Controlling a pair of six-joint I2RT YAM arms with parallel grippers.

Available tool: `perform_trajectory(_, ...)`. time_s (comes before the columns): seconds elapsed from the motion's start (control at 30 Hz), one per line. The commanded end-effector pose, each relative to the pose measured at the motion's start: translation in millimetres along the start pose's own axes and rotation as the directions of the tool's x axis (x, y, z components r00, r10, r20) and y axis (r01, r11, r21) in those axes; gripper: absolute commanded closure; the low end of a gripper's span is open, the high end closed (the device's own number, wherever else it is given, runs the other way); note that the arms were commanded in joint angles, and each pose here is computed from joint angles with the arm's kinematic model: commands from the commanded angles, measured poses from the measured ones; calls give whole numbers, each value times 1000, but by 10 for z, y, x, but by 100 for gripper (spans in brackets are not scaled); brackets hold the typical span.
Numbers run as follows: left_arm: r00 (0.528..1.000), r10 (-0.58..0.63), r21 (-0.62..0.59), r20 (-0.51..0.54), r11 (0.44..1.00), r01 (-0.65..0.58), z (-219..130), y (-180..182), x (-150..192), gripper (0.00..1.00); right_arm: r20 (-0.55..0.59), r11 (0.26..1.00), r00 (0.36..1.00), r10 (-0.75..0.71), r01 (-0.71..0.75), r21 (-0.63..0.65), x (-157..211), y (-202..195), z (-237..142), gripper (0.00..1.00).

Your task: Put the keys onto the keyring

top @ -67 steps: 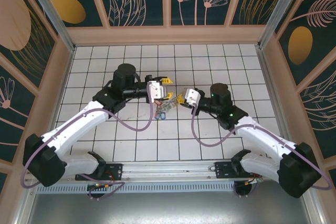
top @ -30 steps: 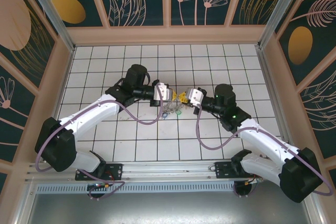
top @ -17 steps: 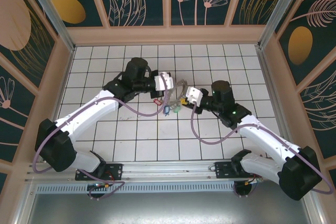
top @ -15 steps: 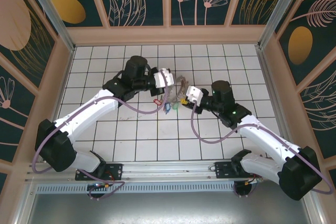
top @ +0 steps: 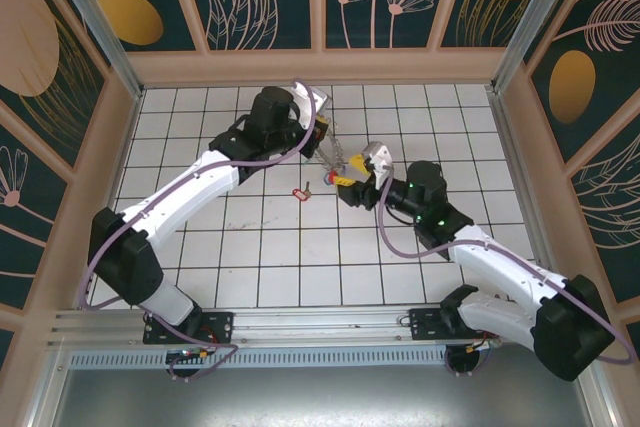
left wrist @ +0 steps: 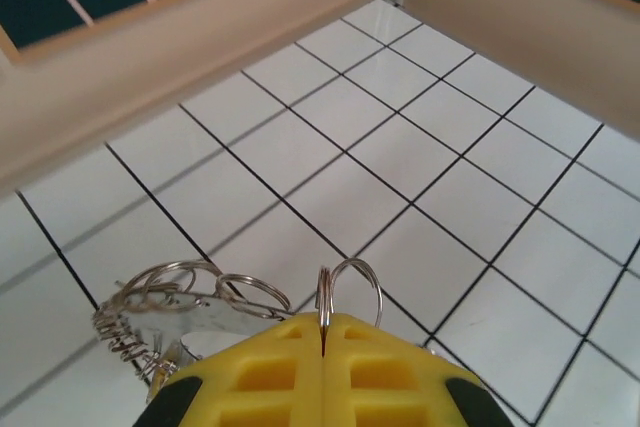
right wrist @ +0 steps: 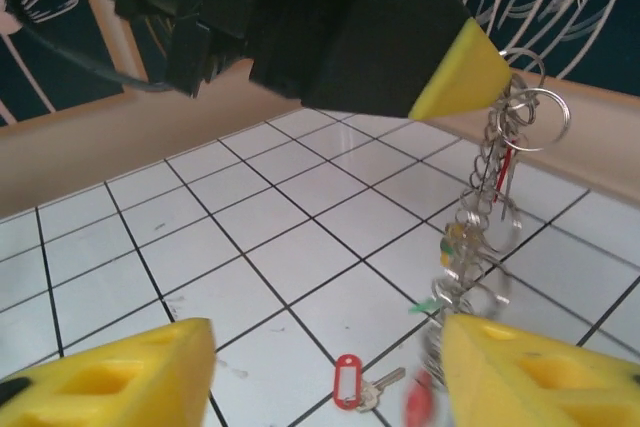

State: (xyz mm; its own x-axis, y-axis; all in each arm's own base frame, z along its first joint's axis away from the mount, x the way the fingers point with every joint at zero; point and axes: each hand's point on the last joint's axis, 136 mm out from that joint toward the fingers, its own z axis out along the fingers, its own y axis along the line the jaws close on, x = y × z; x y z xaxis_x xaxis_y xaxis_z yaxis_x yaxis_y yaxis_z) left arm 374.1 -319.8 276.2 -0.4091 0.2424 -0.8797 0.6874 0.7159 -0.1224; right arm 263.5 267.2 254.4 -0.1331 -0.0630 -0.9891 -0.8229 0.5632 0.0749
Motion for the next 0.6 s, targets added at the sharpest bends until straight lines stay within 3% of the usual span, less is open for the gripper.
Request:
perform_trajectory(0.0, 984, -173, 64, 43, 983, 170, -59, -103, -227, 100, 47, 992, 998, 33, -39, 117, -202, -188, 104, 35)
perform_trajectory(0.13, 983, -186, 106, 5, 977, 184, -39, -181, -177, 100, -9, 969, 1000, -30, 32, 243, -170, -427, 150, 34)
perform_trajectory(0.23, 982, -188, 130, -31, 973, 190, -28, -229, -109, 100, -107, 942, 980, -168, 192, 276, -109, -519, 123, 35)
perform_trajectory(0.33, 977, -200, 153, -68, 966, 209, -26, -280, -39, 100, -190, 916, 924, -333, 364, 170, -63, -472, 86, 37)
perform_trajectory(0.47, 962, -243, 147, -124, 954, 260, -22, -292, 55, 100, -225, 899, 874, -430, 437, -19, -42, -364, 19, 40)
perform_trajectory(0.57, 938, -295, 159, -179, 933, 324, -30, -346, 168, 100, -245, 881, 849, -467, 471, -47, -56, -437, -26, 40)
